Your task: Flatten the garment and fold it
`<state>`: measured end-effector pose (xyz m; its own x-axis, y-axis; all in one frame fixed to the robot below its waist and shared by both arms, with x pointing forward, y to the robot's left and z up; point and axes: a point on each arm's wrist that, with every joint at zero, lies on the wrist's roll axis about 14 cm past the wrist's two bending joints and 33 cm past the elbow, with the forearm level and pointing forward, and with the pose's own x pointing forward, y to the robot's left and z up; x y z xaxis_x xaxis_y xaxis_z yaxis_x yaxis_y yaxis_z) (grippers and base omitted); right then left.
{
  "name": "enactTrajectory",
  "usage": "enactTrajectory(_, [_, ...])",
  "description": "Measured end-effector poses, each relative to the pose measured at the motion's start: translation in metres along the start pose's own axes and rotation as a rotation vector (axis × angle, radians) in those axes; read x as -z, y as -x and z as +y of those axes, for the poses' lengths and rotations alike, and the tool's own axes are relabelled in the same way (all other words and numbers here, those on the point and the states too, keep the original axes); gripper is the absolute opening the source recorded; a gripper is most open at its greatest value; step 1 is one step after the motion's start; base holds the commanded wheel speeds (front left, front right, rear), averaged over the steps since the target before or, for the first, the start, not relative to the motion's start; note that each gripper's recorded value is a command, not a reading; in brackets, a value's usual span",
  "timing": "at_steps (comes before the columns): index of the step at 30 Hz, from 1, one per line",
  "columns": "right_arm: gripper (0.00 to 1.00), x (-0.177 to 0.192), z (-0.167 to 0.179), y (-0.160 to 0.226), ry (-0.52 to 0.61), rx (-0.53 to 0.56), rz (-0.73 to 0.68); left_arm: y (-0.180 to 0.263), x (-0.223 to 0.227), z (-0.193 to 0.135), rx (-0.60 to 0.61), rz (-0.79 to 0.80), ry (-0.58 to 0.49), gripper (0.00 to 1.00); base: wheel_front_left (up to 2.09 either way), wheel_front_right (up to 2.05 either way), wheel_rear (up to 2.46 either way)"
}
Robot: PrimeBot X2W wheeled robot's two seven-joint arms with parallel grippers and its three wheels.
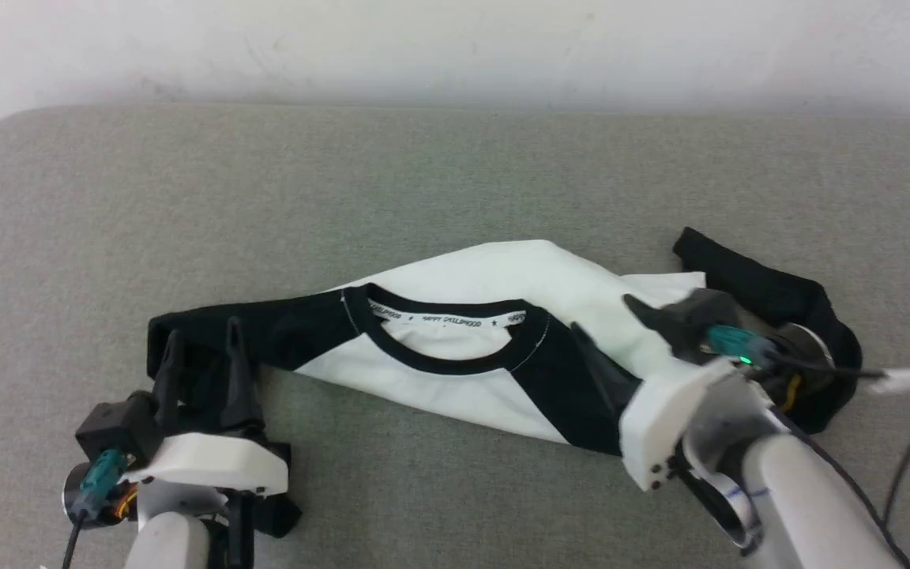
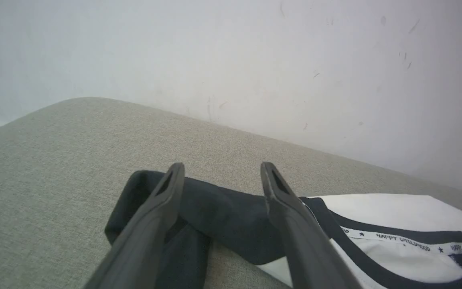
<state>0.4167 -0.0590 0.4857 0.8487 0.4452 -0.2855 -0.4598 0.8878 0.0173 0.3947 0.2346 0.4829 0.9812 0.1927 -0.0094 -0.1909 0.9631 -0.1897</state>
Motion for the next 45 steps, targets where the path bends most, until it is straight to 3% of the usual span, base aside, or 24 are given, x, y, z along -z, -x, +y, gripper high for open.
enactTrajectory(5, [1.00, 0.012, 0.026, -0.028, 0.050, -0.114, 0.113, 0.002, -0.020, -0.009, 0.014, -0.072, -0.017, 1.00, 0.00, 0.00, 0.00])
enactTrajectory(10, [1.00, 0.036, 0.030, -0.046, 0.102, -0.160, 0.264, 0.005, -0.020, -0.006, 0.002, -0.075, -0.030, 1.00, 0.00, 0.00, 0.00])
enactTrajectory(11, [0.83, 0.040, 0.031, -0.048, 0.107, -0.171, 0.290, 0.006, -0.019, -0.003, -0.005, -0.073, -0.033, 1.00, 0.00, 0.00, 0.00])
enactTrajectory(12, [0.46, 0.045, 0.033, -0.050, 0.112, -0.182, 0.314, 0.007, -0.019, -0.001, -0.011, -0.071, -0.037, 1.00, 0.00, 0.00, 0.00])
enactTrajectory(14, [0.05, 0.050, 0.038, -0.052, 0.109, -0.206, 0.343, 0.008, -0.018, 0.004, -0.027, -0.067, -0.040, 1.00, 0.00, 0.00, 0.00])
enactTrajectory(15, [0.00, 0.052, 0.040, -0.052, 0.112, -0.217, 0.350, 0.009, -0.017, 0.006, -0.033, -0.065, -0.041, 1.00, 0.00, 0.00, 0.00])
enactTrajectory(23, [0.00, 0.034, 0.062, -0.041, 0.116, -0.302, 0.295, 0.018, -0.011, 0.013, -0.050, -0.044, -0.037, 1.00, 0.00, 0.00, 0.00])
enactTrajectory(26, [0.00, 0.033, 0.089, -0.018, 0.105, -0.408, 0.299, 0.020, -0.014, 0.011, -0.043, -0.051, -0.040, 1.00, 0.00, 0.00, 0.00])
enactTrajectory(30, [0.00, 0.053, 0.108, 0.028, 0.146, -0.542, 0.416, 0.021, -0.019, 0.007, -0.032, -0.069, -0.035, 1.00, 0.00, 0.00, 0.00])
enactTrajectory(34, [0.00, 0.089, 0.070, 0.064, 0.198, -0.483, 0.607, 0.023, -0.019, 0.001, -0.013, -0.070, -0.036, 1.00, 0.00, 0.00, 0.00])
enactTrajectory(35, [0.33, 0.096, 0.062, 0.071, 0.192, -0.464, 0.644, 0.023, -0.020, -0.001, -0.007, -0.074, -0.034, 1.00, 0.00, 0.00, 0.00])
enactTrajectory(36, [1.00, 0.102, 0.056, 0.077, 0.189, -0.445, 0.668, 0.022, -0.021, -0.003, -0.001, -0.078, -0.033, 1.00, 0.00, 0.00, 0.00])
enactTrajectory(41, [1.00, 0.113, 0.045, 0.090, 0.085, -0.372, 0.692, 0.022, -0.024, -0.011, 0.020, -0.087, -0.027, 1.00, 0.00, 0.00, 0.00])
enactTrajectory(45, [1.00, 0.089, 0.037, 0.075, 0.010, -0.283, 0.520, 0.027, -0.018, -0.016, 0.041, -0.069, -0.035, 1.00, 0.00, 0.00, 0.00])
